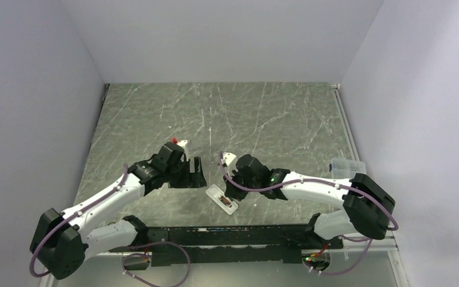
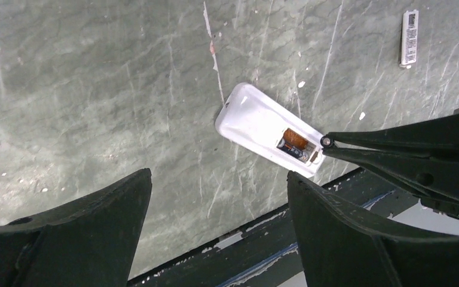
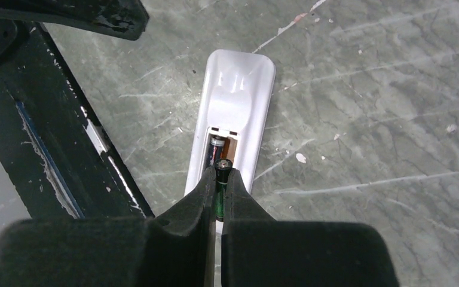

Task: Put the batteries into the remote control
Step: Load the battery into the remote control.

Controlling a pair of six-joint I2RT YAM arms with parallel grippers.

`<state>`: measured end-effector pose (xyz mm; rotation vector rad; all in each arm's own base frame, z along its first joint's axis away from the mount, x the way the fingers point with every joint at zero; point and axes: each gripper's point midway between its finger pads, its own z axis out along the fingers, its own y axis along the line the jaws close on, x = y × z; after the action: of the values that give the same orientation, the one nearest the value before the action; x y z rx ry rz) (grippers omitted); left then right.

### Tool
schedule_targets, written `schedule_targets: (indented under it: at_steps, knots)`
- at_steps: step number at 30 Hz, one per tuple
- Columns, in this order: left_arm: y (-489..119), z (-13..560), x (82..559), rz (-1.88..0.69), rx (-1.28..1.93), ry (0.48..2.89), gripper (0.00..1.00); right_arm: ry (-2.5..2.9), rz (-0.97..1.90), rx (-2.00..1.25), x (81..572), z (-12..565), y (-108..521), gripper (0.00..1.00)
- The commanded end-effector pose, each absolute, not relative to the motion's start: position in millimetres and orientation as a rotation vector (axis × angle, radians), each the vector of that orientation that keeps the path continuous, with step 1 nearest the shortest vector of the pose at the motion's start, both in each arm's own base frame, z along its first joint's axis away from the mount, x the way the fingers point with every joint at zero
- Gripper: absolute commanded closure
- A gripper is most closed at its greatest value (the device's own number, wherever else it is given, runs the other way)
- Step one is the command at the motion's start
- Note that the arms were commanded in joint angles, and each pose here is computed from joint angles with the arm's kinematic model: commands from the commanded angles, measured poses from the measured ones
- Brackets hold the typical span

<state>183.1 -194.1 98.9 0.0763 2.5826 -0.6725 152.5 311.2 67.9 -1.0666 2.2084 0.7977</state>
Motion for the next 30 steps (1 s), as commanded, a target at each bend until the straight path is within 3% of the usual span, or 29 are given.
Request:
schedule_targets:
  at_steps: [1,30]
  knots:
    - [-212.0,98.7,193.1,-0.734,0.116,2.550,0.12,2.110,0.852,-0.974,161.0,93.3,321.9,1.00]
    - [-242.6,42.8,200.3,-0.457,0.402,2.653,0.25,2.131,0.891,-0.943,156.6,84.7,322.9,1.00]
